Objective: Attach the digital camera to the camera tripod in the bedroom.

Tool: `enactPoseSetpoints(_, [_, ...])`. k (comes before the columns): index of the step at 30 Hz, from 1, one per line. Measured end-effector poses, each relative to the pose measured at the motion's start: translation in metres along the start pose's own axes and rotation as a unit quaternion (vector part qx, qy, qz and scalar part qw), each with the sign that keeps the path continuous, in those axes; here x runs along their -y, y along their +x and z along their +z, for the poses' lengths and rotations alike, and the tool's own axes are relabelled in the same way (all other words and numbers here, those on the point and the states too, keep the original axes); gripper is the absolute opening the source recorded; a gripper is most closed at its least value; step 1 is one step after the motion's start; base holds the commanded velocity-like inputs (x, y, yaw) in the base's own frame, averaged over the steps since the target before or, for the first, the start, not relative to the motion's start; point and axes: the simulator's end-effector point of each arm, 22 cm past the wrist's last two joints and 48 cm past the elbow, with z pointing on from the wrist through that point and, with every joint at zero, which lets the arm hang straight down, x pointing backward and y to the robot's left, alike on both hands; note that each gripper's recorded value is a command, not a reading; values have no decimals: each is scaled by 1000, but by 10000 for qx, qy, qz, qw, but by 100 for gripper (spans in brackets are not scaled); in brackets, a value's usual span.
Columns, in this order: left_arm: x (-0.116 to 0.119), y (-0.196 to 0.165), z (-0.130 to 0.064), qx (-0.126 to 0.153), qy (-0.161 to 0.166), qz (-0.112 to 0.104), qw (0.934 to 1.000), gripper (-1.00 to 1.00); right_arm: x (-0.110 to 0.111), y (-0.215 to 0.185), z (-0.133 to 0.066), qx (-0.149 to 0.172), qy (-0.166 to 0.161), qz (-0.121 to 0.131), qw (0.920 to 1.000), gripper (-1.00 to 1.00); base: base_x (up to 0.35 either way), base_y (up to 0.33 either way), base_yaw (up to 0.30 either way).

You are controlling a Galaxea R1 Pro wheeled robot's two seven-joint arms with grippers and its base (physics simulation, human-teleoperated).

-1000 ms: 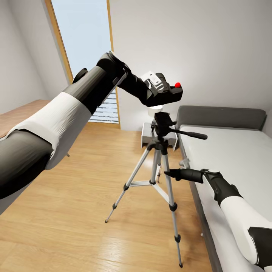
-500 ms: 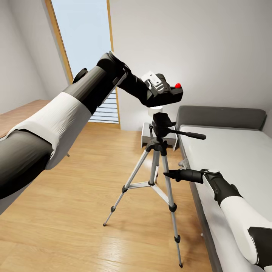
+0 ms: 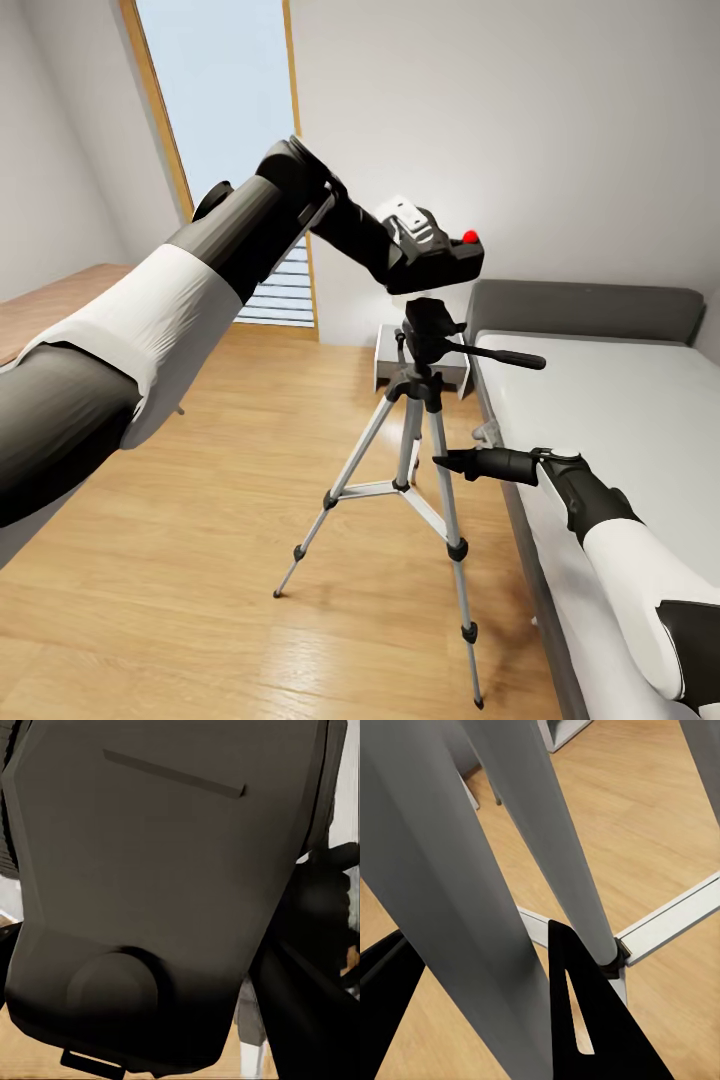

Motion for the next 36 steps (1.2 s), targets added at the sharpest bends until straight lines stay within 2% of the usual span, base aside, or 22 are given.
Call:
enactPoseSetpoints(3, [2,4,0,-108,44,-175,9998,-100,0,0,0,0,0,0,10000,-100,0,0,0])
enactPoseSetpoints(13, [12,11,6,-113,244,-399,9988,-100,0,0,0,0,0,0,10000,-100,0,0,0])
enactPoseSetpoints(36, [15,14,9,-100,285,-450,9985,-100,0,0,0,2,6,2,10000,-100,0,0,0])
